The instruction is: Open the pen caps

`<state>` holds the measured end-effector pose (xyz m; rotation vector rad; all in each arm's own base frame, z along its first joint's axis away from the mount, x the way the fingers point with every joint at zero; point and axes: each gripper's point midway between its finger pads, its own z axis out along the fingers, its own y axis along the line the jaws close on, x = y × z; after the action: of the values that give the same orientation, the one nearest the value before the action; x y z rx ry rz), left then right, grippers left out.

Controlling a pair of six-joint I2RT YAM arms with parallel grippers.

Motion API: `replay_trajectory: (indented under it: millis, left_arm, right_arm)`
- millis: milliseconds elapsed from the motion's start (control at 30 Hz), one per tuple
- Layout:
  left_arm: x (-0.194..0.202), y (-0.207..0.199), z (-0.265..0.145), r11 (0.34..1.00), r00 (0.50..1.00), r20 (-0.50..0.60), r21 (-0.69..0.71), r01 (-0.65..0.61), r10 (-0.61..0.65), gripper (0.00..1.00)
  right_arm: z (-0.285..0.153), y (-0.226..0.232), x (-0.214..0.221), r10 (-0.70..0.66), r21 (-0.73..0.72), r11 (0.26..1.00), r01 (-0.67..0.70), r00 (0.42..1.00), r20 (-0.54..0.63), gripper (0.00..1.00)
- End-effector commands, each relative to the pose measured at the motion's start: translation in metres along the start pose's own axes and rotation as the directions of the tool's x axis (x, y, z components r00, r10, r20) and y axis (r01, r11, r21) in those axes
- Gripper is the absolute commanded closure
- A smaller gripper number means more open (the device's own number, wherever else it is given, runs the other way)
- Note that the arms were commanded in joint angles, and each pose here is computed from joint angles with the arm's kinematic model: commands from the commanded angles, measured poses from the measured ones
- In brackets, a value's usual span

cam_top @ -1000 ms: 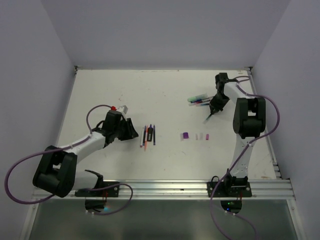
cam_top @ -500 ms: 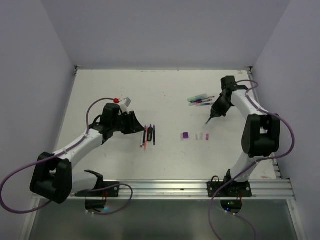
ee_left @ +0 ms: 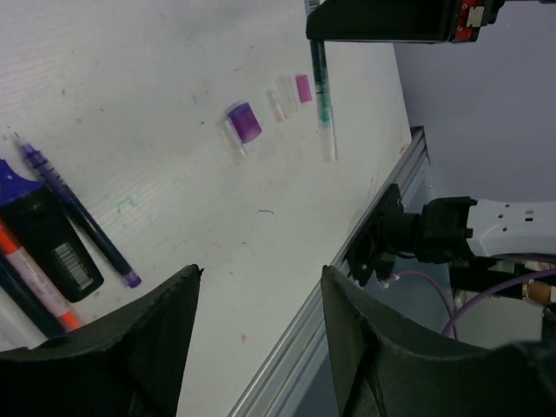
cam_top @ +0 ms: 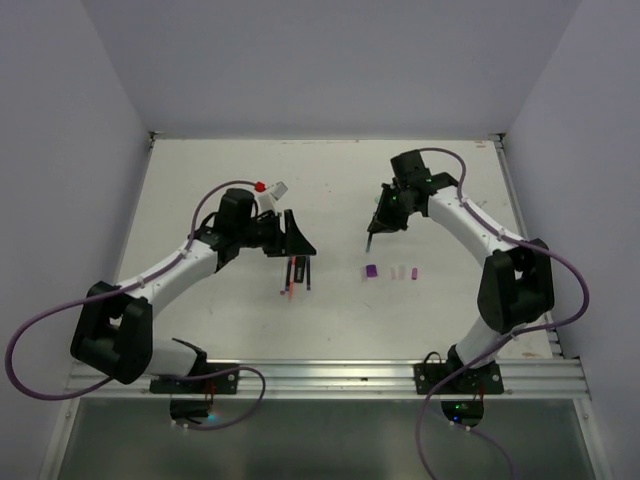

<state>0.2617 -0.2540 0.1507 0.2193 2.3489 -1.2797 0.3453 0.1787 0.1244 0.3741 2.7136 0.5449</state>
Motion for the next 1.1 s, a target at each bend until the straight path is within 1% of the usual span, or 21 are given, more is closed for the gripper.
replay_trajectory:
  millis: [0,67,300,600,900,1067]
  left_arm:
    - [-0.007,-0.027,0.003,0.996,1.000,-0.009,0.083,-0.016,0.017,0.39]
    - [-0.006,-0.030,0.006,0.995,0.999,-0.019,0.095,-0.025,0.027,0.36]
    - [0.002,-0.033,0.015,0.996,0.998,-0.039,0.086,-0.038,0.042,0.35]
    - [0.007,-0.034,0.030,0.995,0.996,-0.069,0.092,-0.041,0.048,0.39]
    - [0.013,-0.032,0.032,0.995,0.995,-0.087,0.093,-0.044,0.053,0.41]
    - [0.016,-0.029,0.030,0.995,0.994,-0.096,0.082,-0.050,0.058,0.43]
  right_arm:
    - [-0.024,0.041,-0.003,-0.010,-0.106,0.994,0.018,0.997,0.071,1.00]
    - [-0.025,0.054,0.004,-0.030,-0.120,0.992,0.037,0.998,0.062,1.00]
    - [-0.025,0.078,0.019,-0.032,-0.132,0.990,0.040,0.998,0.062,1.00]
    - [-0.031,0.108,0.026,-0.017,-0.158,0.987,0.033,0.995,0.102,1.00]
    - [-0.021,0.129,0.042,-0.051,-0.156,0.986,0.062,0.996,0.075,1.00]
    - [-0.018,0.137,0.042,-0.066,-0.153,0.985,0.078,0.994,0.083,1.00]
